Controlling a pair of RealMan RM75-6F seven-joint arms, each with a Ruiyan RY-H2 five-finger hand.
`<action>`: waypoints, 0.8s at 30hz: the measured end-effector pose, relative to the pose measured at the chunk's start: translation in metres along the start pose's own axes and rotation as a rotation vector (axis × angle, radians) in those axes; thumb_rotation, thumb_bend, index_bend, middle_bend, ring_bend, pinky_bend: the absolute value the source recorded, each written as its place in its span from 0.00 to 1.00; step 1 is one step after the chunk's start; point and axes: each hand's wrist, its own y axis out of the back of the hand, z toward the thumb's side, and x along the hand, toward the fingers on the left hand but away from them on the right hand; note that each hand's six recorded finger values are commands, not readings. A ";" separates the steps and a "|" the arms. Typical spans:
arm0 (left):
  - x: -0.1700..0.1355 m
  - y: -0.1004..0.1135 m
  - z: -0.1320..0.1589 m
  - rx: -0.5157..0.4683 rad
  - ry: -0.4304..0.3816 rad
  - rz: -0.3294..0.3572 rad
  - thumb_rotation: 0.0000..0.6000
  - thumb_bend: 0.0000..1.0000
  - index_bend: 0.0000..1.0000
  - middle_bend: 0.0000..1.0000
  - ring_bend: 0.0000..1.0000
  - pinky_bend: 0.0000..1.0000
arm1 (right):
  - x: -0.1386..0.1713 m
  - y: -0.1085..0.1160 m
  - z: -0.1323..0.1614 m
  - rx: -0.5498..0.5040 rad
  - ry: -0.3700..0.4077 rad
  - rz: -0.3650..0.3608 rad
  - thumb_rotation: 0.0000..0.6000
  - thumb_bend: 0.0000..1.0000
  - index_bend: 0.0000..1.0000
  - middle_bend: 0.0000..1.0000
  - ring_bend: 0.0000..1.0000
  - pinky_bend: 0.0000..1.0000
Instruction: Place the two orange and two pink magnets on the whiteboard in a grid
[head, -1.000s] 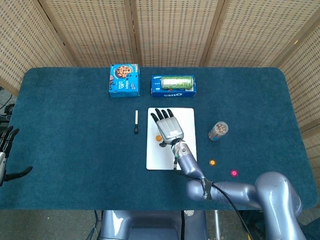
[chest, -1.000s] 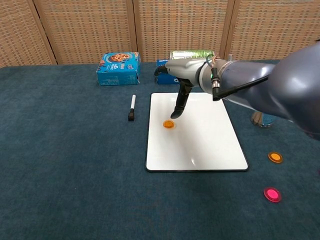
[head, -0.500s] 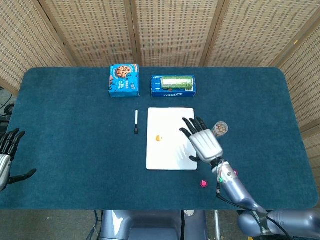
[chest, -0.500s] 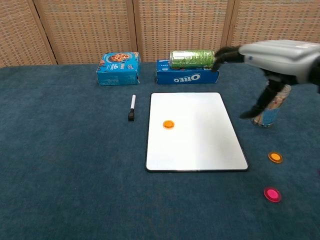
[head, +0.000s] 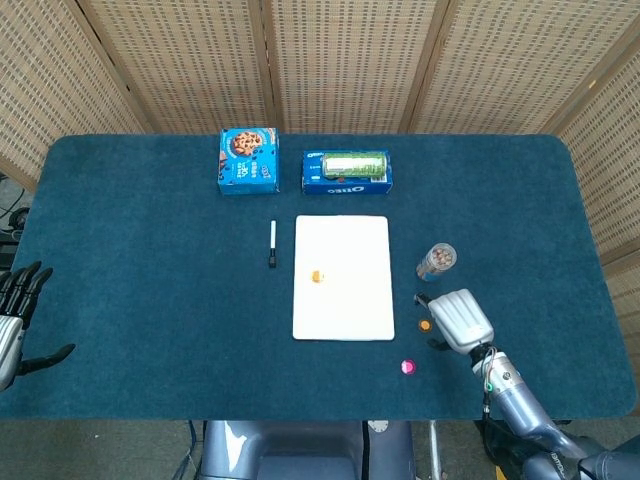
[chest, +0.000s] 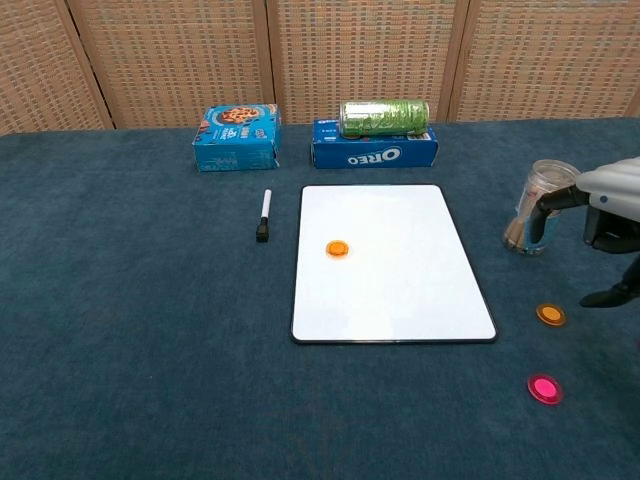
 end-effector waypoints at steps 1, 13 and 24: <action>0.000 0.000 0.000 0.000 0.001 -0.001 1.00 0.00 0.00 0.00 0.00 0.00 | -0.002 -0.002 -0.001 0.002 -0.013 0.011 1.00 0.21 0.36 0.97 0.94 1.00; 0.001 0.001 -0.002 -0.006 0.007 -0.002 1.00 0.00 0.00 0.00 0.00 0.00 | -0.023 -0.023 0.010 0.028 -0.078 0.053 1.00 0.30 0.44 0.97 0.94 1.00; 0.000 0.001 -0.001 -0.012 -0.002 -0.004 1.00 0.00 0.00 0.00 0.00 0.00 | -0.021 -0.038 0.004 0.065 -0.088 0.077 1.00 0.31 0.44 0.97 0.94 1.00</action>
